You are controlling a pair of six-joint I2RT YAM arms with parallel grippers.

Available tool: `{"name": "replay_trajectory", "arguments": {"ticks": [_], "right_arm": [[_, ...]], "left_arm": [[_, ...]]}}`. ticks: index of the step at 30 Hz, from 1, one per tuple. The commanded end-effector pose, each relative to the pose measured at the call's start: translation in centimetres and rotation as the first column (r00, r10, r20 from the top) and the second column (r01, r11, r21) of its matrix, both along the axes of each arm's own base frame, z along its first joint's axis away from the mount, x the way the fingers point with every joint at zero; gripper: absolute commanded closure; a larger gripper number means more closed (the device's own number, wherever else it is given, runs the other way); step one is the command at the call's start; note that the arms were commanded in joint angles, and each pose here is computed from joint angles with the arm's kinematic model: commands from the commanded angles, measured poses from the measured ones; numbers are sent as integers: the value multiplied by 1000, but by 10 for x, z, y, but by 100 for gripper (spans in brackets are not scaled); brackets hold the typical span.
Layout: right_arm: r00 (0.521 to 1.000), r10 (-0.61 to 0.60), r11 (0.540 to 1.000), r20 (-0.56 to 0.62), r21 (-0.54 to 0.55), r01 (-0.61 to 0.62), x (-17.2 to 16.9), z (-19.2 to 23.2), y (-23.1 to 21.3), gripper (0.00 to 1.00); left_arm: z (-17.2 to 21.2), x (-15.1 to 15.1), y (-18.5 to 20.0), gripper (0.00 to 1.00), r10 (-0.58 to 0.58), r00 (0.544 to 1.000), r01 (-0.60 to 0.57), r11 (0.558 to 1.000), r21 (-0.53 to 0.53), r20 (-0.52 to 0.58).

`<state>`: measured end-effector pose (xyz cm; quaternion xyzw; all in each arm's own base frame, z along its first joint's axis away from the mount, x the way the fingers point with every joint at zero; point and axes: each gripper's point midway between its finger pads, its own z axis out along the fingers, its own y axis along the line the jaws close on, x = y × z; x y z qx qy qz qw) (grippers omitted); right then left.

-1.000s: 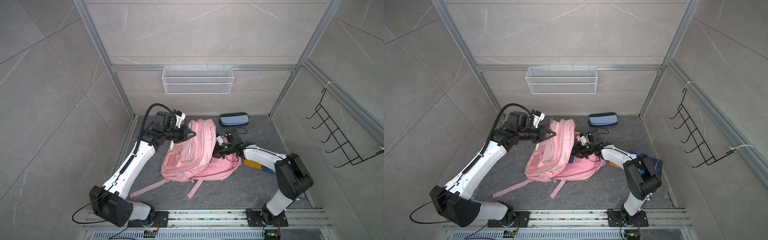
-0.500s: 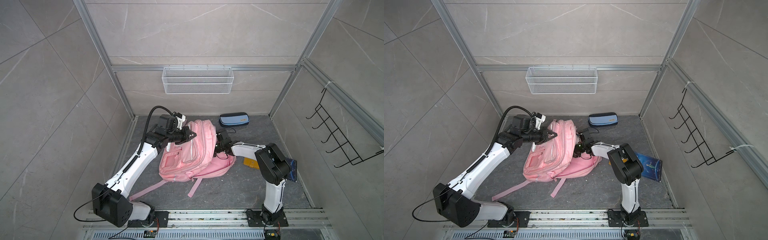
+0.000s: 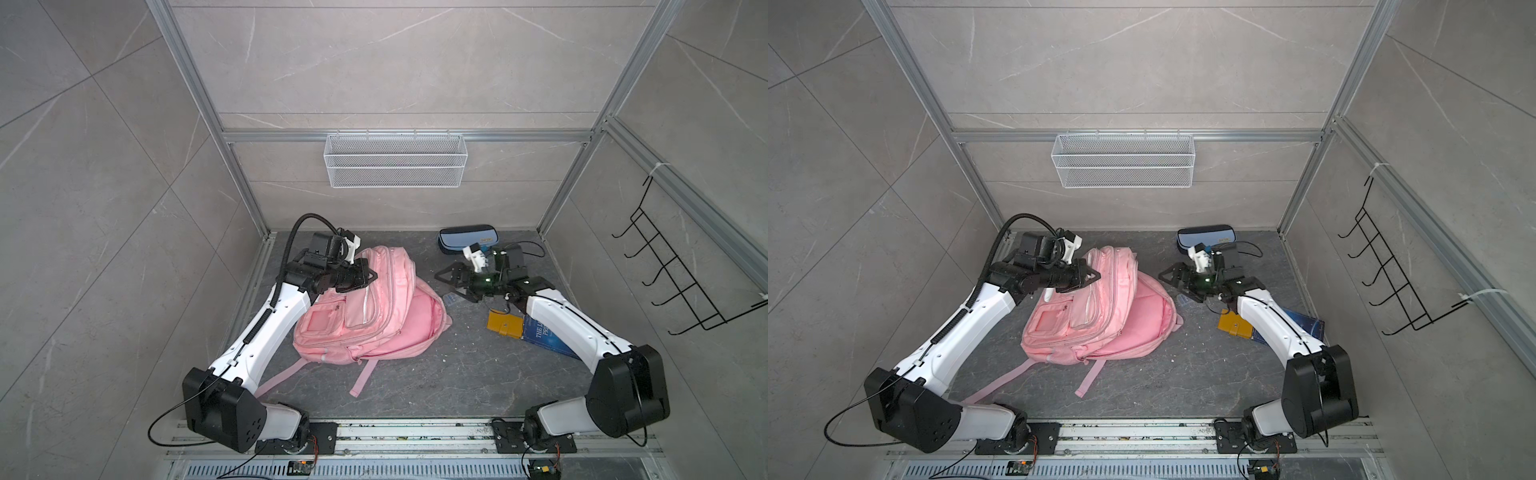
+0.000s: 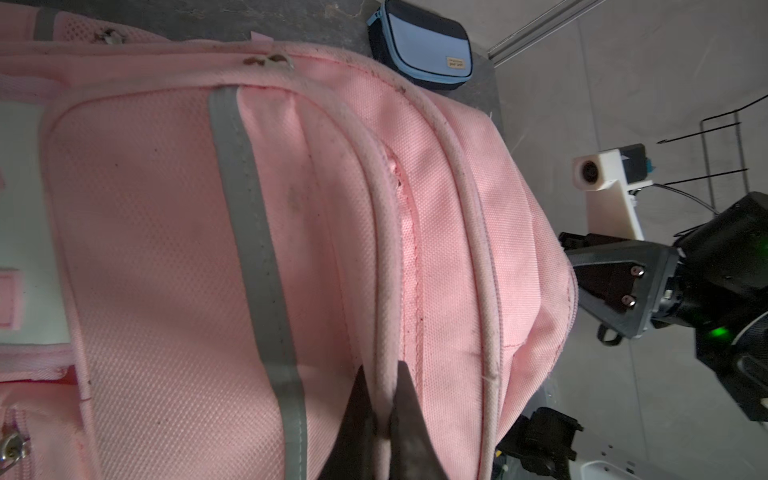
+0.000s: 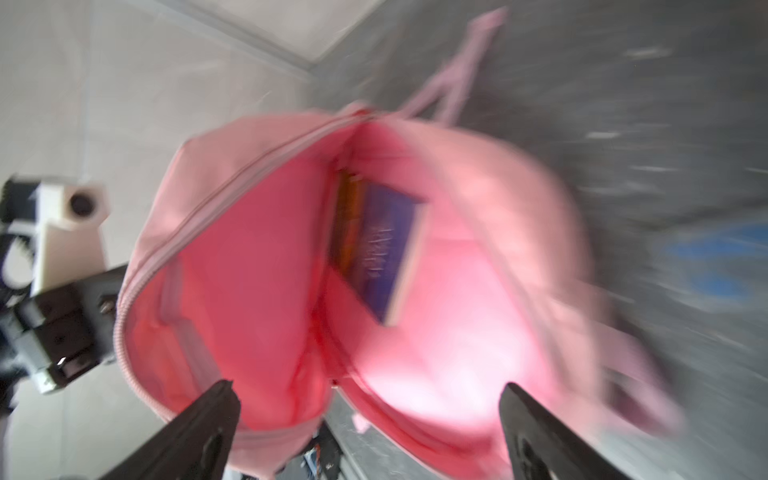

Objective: Pack the student bag

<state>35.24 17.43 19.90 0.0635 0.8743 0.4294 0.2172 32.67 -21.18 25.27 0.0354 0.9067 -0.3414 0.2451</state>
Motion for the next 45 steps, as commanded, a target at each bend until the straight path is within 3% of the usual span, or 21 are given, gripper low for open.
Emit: {"name": "replay_trajectory", "arguments": {"ticks": [1, 4, 6, 9, 11, 12, 17, 25, 31, 37, 45], "right_arm": [[975, -176, 970, -134, -195, 149, -21, -36, -77, 0], [934, -327, 921, -145, -270, 280, -21, -42, -134, 0], [907, -401, 884, -132, -317, 344, -18, -45, -163, 0], [876, -469, 827, -117, -406, 389, -11, -55, -197, 0], [863, -493, 805, -112, -436, 403, -5, -61, -211, 0], [859, -500, 794, -110, -454, 404, -2, -65, -217, 0], [849, -517, 738, -109, -559, 378, 16, -86, -247, 0], [813, -563, 683, -149, -637, 356, 31, -121, -294, 0], [789, -576, 690, -213, -645, 329, 31, -149, -315, 1], [767, -596, 682, -237, -654, 328, 23, -164, -325, 0], [677, -677, 681, -290, -596, 426, -4, -183, -333, 1]], "left_arm": [[-15, 1, -4, 100, -48, 999, 46, 995, 88, 17], [-38, -4, -19, 100, -72, 997, 73, 989, 128, -11], [-48, -6, -29, 88, -85, 996, 87, 982, 166, -17], [-55, -5, -41, 47, -100, 995, 97, 966, 239, -1], [-54, -3, -44, 11, -103, 994, 89, 948, 305, 30], [-50, -4, -47, 1, -112, 992, 88, 940, 328, 53], [-32, -26, -84, 1, -230, 966, 182, 932, 315, 120], [-20, -86, -183, 0, -463, 878, 451, 886, 112, 123], [-24, -95, -232, 3, -522, 847, 519, 853, 62, 102], [-28, -95, -243, 2, -529, 842, 527, 848, 52, 106], [-33, -91, -247, 3, -528, 842, 525, 849, 57, 109]]}}
